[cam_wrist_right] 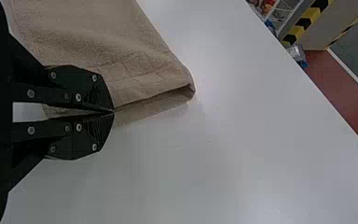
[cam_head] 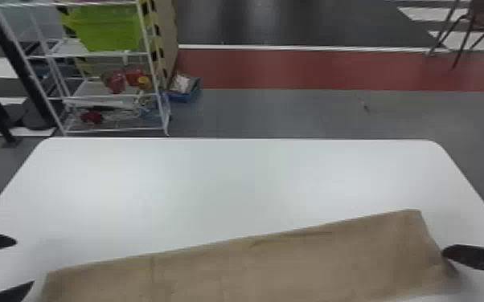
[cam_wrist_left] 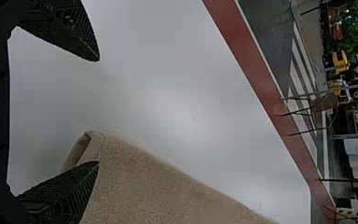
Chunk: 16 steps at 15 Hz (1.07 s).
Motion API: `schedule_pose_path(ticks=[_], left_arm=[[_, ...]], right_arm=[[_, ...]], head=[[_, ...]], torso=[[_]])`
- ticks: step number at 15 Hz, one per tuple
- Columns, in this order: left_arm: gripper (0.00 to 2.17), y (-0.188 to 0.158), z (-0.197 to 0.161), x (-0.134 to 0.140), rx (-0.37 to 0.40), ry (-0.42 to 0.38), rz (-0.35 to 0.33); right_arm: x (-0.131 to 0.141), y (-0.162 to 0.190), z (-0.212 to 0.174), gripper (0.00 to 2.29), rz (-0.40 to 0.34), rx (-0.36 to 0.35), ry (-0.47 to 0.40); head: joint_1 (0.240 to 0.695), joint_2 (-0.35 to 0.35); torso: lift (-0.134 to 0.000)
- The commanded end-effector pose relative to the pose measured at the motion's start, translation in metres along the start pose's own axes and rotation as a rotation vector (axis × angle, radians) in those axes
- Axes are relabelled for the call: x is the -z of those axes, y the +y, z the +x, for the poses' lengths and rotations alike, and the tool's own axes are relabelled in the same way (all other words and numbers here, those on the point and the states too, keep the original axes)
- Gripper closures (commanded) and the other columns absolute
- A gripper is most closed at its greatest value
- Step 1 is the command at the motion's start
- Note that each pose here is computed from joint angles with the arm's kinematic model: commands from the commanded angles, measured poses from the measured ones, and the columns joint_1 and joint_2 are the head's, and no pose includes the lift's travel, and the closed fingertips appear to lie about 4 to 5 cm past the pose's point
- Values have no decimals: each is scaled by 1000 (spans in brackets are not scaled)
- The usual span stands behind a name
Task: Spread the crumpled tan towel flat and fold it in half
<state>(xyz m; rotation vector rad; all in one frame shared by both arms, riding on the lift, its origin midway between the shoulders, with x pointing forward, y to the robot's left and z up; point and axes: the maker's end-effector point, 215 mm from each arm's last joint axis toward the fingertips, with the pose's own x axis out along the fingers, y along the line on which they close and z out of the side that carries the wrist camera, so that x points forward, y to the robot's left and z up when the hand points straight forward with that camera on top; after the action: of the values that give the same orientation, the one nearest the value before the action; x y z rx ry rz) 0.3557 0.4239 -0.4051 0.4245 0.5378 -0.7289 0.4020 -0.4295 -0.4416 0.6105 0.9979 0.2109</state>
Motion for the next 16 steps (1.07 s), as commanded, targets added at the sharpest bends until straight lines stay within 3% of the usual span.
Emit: schedule_pose_path(ticks=[1,5,10,11,12,13,16], left_arm=[[130,0,0,0,1,0,1],[144,-1,0,-1,4,-3,2],[144,-1,0,0,4,-3,1],[144,-1,-1,0,3,-3,0],[144,-1,-2,1,2,-1,-1],[144,-1,-1,1,3,-1,-2],[147,-1,-2,3,2,1,-4]], right_arm=[[-2,0,-4,947,3,2,-7],[-1,-4,4,768,-7,29,9],[5,0,19,788,-42,50,47],[5,1,20,880,-43,50,48],[3,3,19,1190,-44,46,47],[1,5,16,1359,-36,31,36],[4,9,-1,1420,-4,-9,16]], head=[[695,-8],[695,-15],[695,-4],[695,-1],[695,3],[695,6],[695,9]], torso=[[-123],[-123],[-123],[-123],[-123],[-123],[-123]])
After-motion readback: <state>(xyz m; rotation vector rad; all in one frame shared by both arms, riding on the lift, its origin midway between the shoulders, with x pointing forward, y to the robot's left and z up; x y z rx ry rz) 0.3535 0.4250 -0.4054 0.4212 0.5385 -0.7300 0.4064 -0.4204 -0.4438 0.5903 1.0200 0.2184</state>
